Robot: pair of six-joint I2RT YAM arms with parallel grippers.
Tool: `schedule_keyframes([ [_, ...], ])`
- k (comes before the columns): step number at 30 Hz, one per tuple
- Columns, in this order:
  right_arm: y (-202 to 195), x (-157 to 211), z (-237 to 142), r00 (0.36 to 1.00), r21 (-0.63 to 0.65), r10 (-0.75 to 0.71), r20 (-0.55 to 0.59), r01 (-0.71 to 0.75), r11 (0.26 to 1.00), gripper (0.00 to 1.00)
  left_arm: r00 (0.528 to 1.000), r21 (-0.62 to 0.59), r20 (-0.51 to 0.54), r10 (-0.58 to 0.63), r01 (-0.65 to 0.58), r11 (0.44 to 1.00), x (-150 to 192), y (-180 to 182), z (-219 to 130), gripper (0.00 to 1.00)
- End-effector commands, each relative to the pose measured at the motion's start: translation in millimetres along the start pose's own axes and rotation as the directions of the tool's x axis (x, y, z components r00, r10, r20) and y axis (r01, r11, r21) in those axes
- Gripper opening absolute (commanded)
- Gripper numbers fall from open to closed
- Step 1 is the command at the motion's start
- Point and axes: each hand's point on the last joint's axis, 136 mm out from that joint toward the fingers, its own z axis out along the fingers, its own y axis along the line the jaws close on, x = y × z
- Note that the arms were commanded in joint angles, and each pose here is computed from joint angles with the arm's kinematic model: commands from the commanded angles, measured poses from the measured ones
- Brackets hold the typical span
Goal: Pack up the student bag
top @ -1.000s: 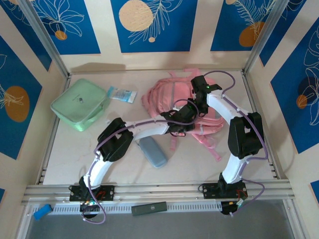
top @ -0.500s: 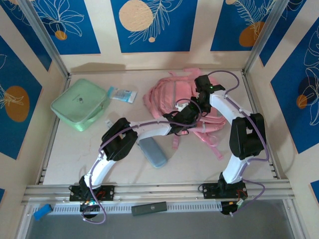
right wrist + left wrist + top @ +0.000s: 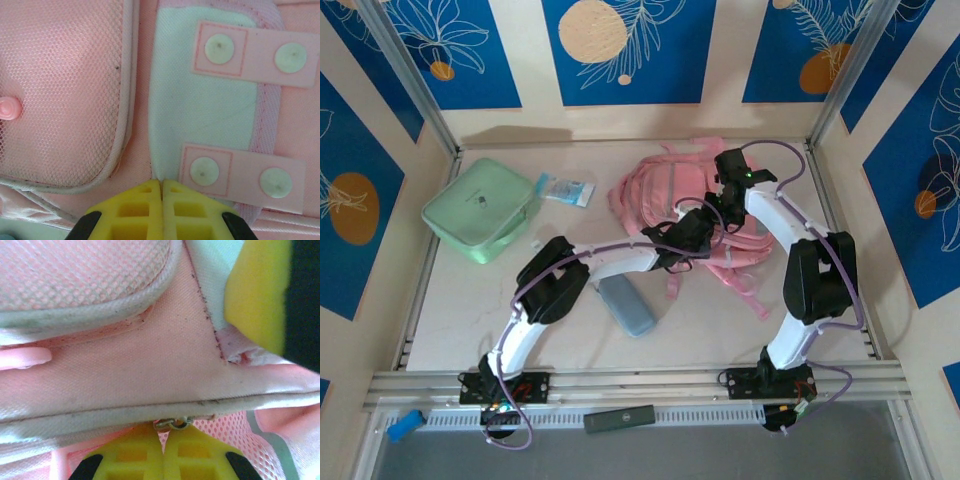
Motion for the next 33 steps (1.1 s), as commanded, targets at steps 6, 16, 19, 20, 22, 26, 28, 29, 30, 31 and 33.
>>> schedule_keyframes([
  [6, -2, -7, -20, 0.999, 0.010, -0.021, 0.026, 0.021, 1.000, 0.00, 0.984, 0.122, -0.095, 0.149, -0.137, 0.983, -3, 0, -54, 0.00],
  [16, 15, 1, -20, 1.000, -0.043, -0.023, -0.001, 0.023, 0.999, 0.00, 0.969, 0.210, -0.135, 0.207, -0.176, 0.962, 0, 8, -65, 0.00],
  [19, 16, 3, -20, 1.000, -0.035, -0.019, 0.000, 0.019, 0.999, 0.00, 0.982, 0.273, -0.096, 0.163, -0.131, 0.953, 3, -2, -61, 0.00],
  [20, 17, 4, -20, 1.000, -0.041, -0.015, -0.005, 0.015, 0.999, 0.00, 0.984, 0.294, -0.087, 0.158, -0.126, 0.947, 5, -7, -59, 0.03],
  [22, 18, 4, -20, 1.000, -0.047, -0.010, -0.004, 0.010, 0.999, 0.00, 0.983, 0.291, -0.082, 0.166, -0.136, 0.947, 7, -11, -51, 0.14],
  [26, 18, 3, -19, 1.000, -0.039, -0.010, -0.003, 0.010, 0.999, 0.00, 0.983, 0.227, -0.058, 0.176, -0.159, 0.961, 8, -12, -38, 0.24],
  [28, 17, 2, -18, 1.000, -0.030, -0.009, -0.002, 0.009, 1.000, 0.00, 0.985, 0.188, -0.065, 0.160, -0.145, 0.971, 6, -8, -32, 0.33],
  [29, 16, 3, -18, 1.000, -0.028, -0.009, -0.001, 0.009, 1.000, 0.00, 0.986, 0.176, -0.071, 0.151, -0.136, 0.975, 7, -7, -28, 0.34],
  [30, 16, 2, -18, 1.000, -0.029, -0.008, -0.001, 0.008, 1.000, 0.00, 0.987, 0.168, -0.077, 0.138, -0.124, 0.978, 9, -4, -23, 0.34],
  [31, 16, 2, -18, 1.000, -0.029, -0.005, 0.001, 0.005, 1.000, 0.00, 0.989, 0.161, -0.081, 0.120, -0.106, 0.981, 11, -3, -18, 0.34],
  [33, 17, 1, -18, 1.000, -0.032, -0.007, 0.002, 0.007, 0.999, 0.00, 0.990, 0.183, -0.080, 0.112, -0.096, 0.978, 9, -8, -11, 0.34],
])
